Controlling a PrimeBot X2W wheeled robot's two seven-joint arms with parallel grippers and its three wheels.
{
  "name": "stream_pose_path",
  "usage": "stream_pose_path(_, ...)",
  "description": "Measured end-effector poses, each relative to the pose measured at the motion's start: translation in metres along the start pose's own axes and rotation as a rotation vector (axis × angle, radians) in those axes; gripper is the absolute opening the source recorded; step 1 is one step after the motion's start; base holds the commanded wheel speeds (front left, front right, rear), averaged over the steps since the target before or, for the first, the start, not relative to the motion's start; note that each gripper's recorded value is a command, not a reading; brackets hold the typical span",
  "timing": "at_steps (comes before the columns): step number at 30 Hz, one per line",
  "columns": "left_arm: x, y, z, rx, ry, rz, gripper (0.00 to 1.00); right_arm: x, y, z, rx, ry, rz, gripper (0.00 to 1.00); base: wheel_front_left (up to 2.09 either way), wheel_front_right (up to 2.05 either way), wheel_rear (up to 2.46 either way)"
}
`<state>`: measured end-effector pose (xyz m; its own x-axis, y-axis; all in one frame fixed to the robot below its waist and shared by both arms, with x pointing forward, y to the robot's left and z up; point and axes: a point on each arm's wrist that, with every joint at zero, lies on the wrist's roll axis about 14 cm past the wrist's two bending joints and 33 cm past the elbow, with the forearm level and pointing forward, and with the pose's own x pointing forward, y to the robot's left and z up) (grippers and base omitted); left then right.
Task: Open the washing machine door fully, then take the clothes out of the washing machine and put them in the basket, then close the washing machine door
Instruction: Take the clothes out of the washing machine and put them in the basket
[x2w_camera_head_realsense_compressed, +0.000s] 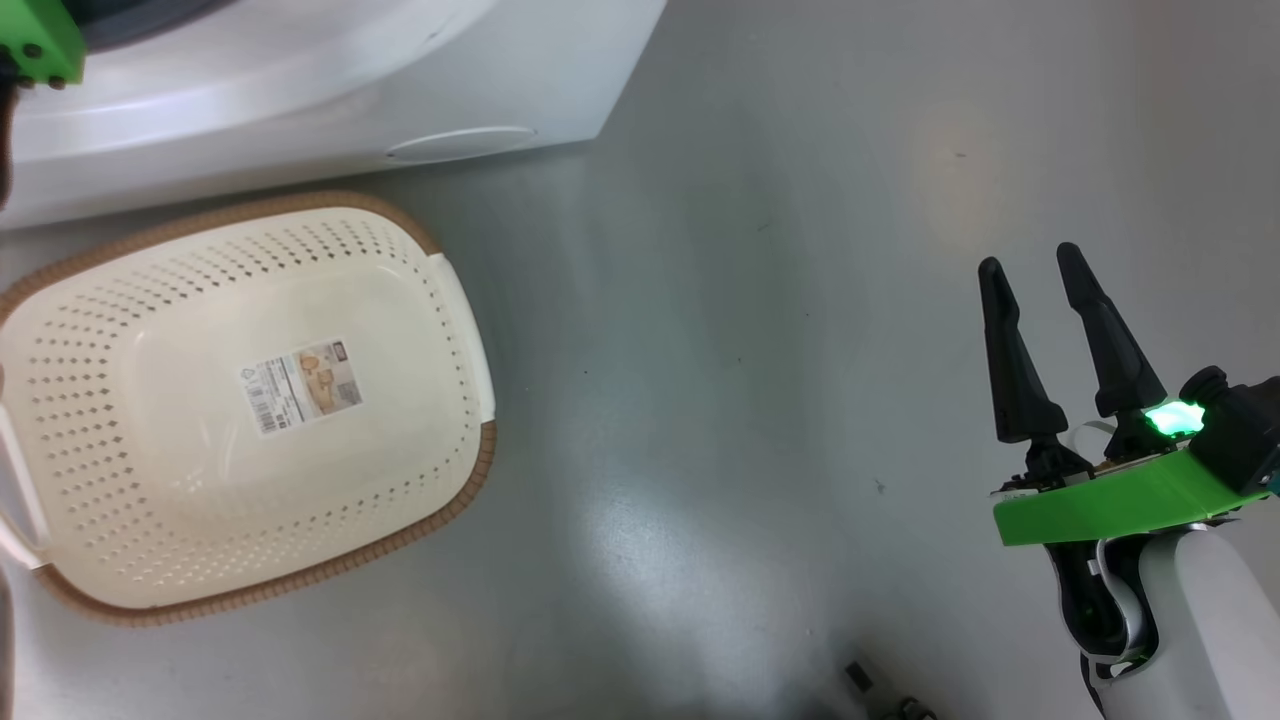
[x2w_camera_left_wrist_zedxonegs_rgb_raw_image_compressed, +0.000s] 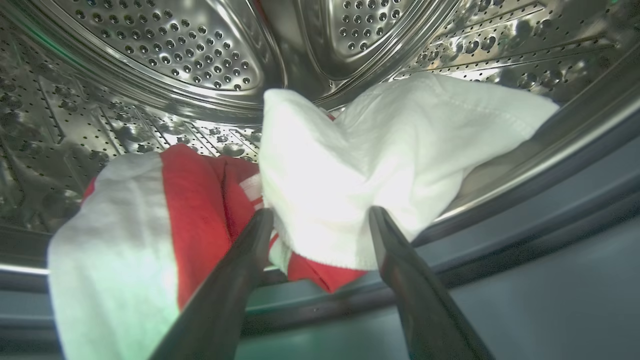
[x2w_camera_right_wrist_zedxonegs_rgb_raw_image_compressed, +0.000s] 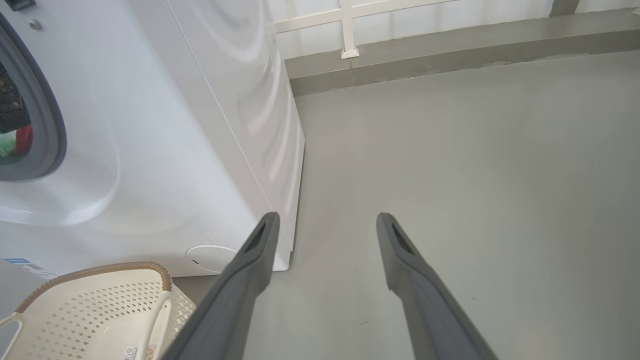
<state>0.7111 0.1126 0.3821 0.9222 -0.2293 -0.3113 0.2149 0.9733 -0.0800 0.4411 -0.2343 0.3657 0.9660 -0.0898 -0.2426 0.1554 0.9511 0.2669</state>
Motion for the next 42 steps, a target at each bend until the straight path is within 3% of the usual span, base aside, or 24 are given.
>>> stream_pose_path(5,0.005,-0.006,-0.011,0.004,0.026,-0.014,1.00,-0.001,-0.004,-0.002,-0.006,0.006,-0.010,1.00,0.00,0.00,0.00)
stream_pose_path(6,0.006,-0.006,-0.013,0.002,0.029,-0.015,0.90,-0.001,-0.004,-0.002,-0.006,0.007,-0.011,1.00,0.00,0.00,0.00)
stream_pose_path(7,0.006,-0.006,-0.013,-0.001,0.030,-0.015,0.56,-0.001,-0.004,-0.002,-0.007,0.007,-0.012,1.00,0.00,0.00,0.00)
stream_pose_path(10,0.006,-0.005,-0.014,-0.008,0.034,-0.013,0.19,-0.001,-0.004,-0.001,-0.007,0.004,-0.011,1.00,0.00,0.00,0.00)
stream_pose_path(11,0.006,-0.005,-0.015,-0.007,0.035,-0.012,0.01,0.000,-0.004,-0.001,-0.007,0.002,-0.010,1.00,0.00,0.00,0.00)
stream_pose_path(27,-0.011,-0.007,0.007,-0.031,-0.068,-0.011,0.00,0.004,0.009,0.012,0.000,-0.034,0.031,1.00,0.00,0.00,0.00)
stream_pose_path(35,-0.043,-0.007,0.039,-0.084,-0.219,-0.007,0.00,0.005,0.018,0.028,0.001,-0.074,0.064,1.00,0.00,0.00,0.00)
stream_pose_path(42,-0.085,-0.004,0.040,-0.094,-0.292,0.019,0.00,0.001,0.023,0.040,-0.004,-0.102,0.087,1.00,0.00,0.00,0.00)
